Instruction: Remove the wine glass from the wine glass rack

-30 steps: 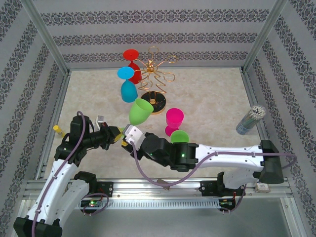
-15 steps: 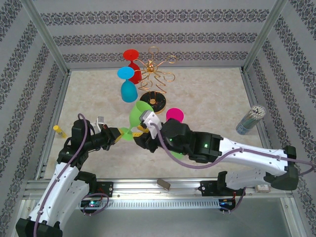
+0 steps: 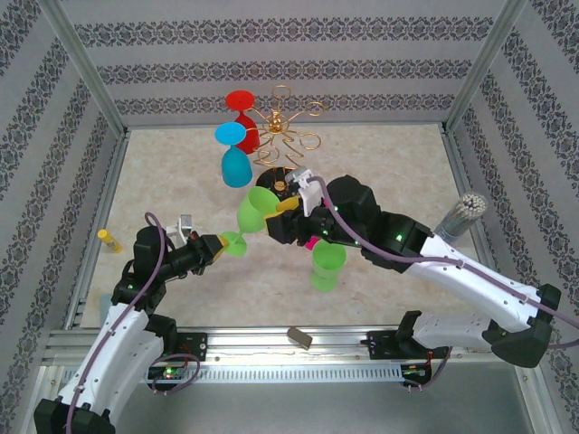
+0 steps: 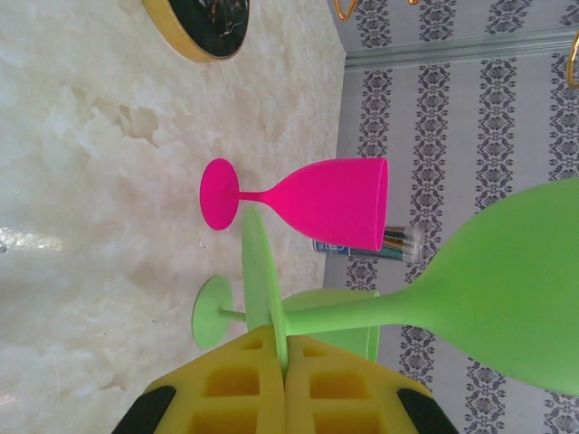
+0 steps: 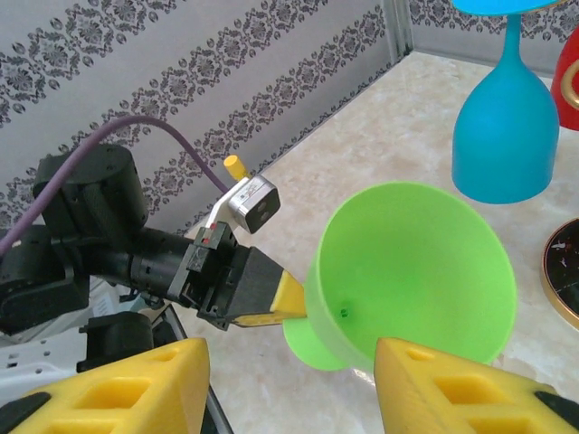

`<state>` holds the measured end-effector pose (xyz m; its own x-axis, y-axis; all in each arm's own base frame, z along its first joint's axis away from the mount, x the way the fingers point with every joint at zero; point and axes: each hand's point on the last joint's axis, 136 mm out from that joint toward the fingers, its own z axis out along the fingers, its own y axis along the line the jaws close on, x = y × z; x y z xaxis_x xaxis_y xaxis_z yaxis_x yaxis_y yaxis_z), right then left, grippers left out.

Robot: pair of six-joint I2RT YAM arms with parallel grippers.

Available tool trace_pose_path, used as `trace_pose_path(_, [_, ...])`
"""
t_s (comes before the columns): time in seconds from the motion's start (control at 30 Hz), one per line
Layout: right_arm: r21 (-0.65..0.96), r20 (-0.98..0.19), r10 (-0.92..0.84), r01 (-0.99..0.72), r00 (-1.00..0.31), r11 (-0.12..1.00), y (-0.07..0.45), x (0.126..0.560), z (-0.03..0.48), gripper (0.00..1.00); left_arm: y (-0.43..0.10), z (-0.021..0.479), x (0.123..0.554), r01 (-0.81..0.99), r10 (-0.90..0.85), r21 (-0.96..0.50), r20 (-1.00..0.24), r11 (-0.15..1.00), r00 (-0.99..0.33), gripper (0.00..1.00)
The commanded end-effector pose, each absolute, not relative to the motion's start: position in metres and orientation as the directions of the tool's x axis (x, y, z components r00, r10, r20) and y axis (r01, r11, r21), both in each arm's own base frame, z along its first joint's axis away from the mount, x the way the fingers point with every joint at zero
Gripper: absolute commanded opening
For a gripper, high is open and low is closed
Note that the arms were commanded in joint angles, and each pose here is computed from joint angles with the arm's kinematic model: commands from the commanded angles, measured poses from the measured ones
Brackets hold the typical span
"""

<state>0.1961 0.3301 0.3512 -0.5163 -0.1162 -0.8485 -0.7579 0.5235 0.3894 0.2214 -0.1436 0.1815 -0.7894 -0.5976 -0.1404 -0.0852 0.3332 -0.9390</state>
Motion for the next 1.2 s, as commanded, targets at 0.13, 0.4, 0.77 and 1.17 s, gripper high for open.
trace_pose_path(0.13, [0.428,-0.821,-0.156,-0.772,-0.55,0.469,0.346,0.208,0.352,0.54,-0.142,0.197,0.227,0.023,-0.603,-0.944,-0.229,0.329,-0.764,0.0])
trace_pose_path(0.4, [0.43,-0.804,-0.208,-0.786,-0.557,0.444,0.372,0.222,0.342,0.52,-0.141,0.19,0.225,0.005,-0.601,-0.939,-0.224,0.343,-0.768,0.0])
trace_pose_path(0.77, [0.423,-0.798,-0.233,-0.792,-0.556,0.441,0.381,0.227,0.335,0.27,-0.139,0.188,0.225,-0.005,-0.603,-0.934,-0.226,0.356,-0.765,0.0])
trace_pose_path(1.17, [0.43,-0.786,-0.249,-0.79,-0.566,0.437,0.382,0.226,0.328,0.0,-0.137,0.192,0.226,-0.007,-0.608,-0.929,-0.236,0.37,-0.758,0.01])
